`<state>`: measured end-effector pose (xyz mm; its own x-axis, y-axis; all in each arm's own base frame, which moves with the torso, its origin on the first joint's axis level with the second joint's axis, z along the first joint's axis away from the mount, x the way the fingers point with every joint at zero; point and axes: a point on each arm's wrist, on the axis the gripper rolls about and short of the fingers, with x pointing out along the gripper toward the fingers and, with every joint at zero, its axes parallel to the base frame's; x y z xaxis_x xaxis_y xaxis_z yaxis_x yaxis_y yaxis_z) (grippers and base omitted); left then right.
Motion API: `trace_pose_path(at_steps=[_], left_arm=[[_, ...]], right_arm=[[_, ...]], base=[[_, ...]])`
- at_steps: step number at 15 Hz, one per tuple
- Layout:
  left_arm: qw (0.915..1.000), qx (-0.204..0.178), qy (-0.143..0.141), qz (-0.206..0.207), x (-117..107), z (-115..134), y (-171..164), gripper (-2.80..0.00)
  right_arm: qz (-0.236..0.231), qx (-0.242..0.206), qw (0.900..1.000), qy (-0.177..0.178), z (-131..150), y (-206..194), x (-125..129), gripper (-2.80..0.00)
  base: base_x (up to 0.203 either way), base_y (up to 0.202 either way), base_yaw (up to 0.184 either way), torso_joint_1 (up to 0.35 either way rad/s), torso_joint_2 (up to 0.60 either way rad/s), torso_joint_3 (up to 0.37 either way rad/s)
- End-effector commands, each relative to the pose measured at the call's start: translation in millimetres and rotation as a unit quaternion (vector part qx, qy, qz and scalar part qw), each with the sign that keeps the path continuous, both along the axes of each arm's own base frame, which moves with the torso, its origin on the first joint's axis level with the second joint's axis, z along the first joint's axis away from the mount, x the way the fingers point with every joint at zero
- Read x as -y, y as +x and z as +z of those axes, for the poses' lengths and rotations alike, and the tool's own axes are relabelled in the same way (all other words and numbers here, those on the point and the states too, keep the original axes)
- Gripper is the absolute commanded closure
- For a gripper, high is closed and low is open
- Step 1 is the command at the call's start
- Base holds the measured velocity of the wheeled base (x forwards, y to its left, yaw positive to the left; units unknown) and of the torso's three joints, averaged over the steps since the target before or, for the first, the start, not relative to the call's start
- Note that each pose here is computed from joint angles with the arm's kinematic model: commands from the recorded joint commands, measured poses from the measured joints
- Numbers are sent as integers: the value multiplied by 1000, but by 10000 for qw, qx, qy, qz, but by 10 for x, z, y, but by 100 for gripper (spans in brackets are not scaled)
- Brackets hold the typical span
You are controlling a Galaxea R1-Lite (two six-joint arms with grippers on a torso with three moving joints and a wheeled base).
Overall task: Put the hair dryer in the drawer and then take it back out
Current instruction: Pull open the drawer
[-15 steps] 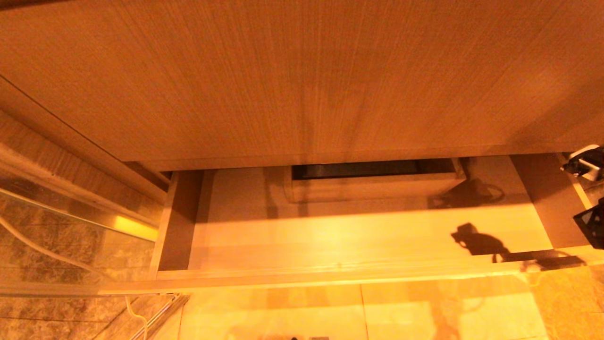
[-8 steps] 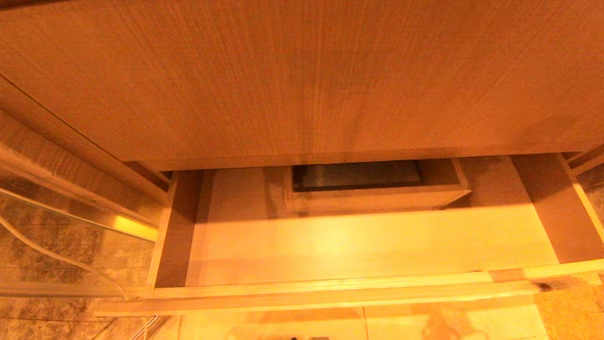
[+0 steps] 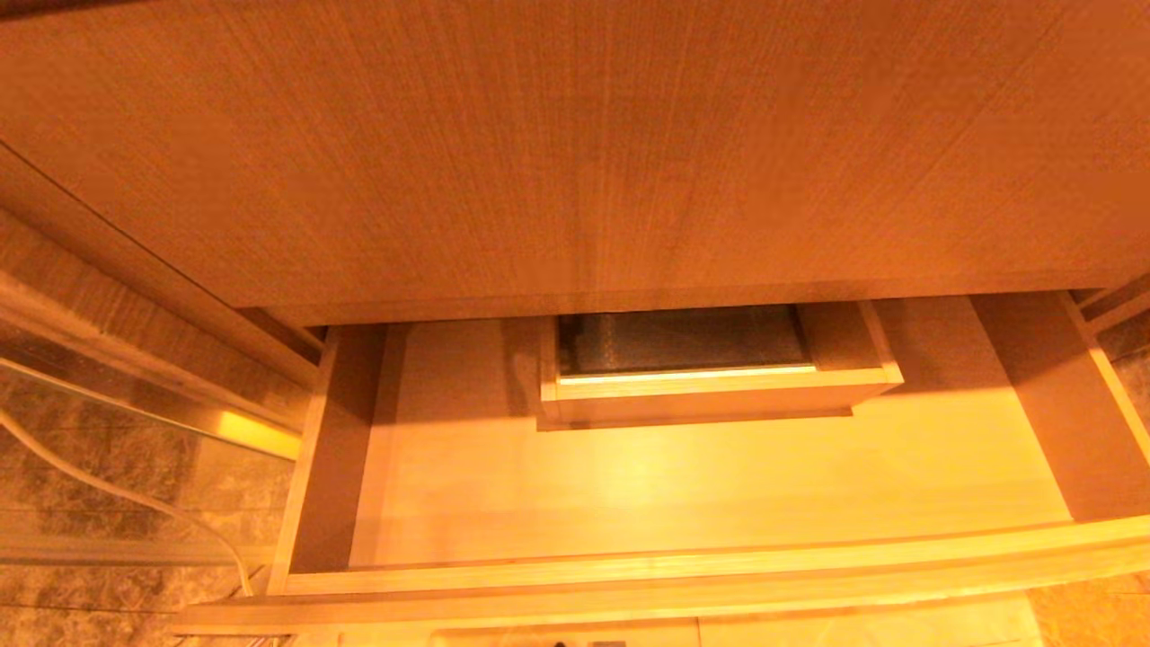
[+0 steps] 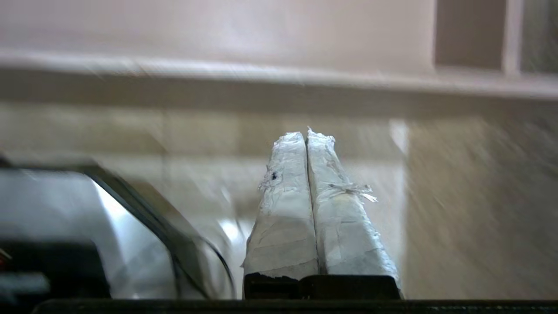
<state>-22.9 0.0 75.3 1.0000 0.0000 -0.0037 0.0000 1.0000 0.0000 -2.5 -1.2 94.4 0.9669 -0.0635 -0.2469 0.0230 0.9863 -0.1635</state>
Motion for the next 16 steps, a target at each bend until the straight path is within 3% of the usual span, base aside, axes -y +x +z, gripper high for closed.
trace_pose_path(at_steps=[1,4,6,12,16], left_arm=[[10000,10,-6,0,0,1,-2,0],[10000,4,-3,0,0,2,-1,0],[10000,3,0,0,0,2,-1,0],[10000,10,0,0,0,1,-2,0],[10000,11,0,0,0,1,-2,0]], right_arm=[[220,863,9959,168,-86,-111,-8,0],[357,1439,9883,344,-134,-195,-13,0],[313,1250,9900,580,-192,-205,-12,0],[220,1290,9876,868,-185,-203,-10,0],[212,1291,9875,874,-185,-203,-10,0]], base=[[0,0,0,0,0,0],[0,0,0,0,0,0],[0,0,0,0,0,0],[0,0,0,0,0,0],[0,0,0,0,0,0]])
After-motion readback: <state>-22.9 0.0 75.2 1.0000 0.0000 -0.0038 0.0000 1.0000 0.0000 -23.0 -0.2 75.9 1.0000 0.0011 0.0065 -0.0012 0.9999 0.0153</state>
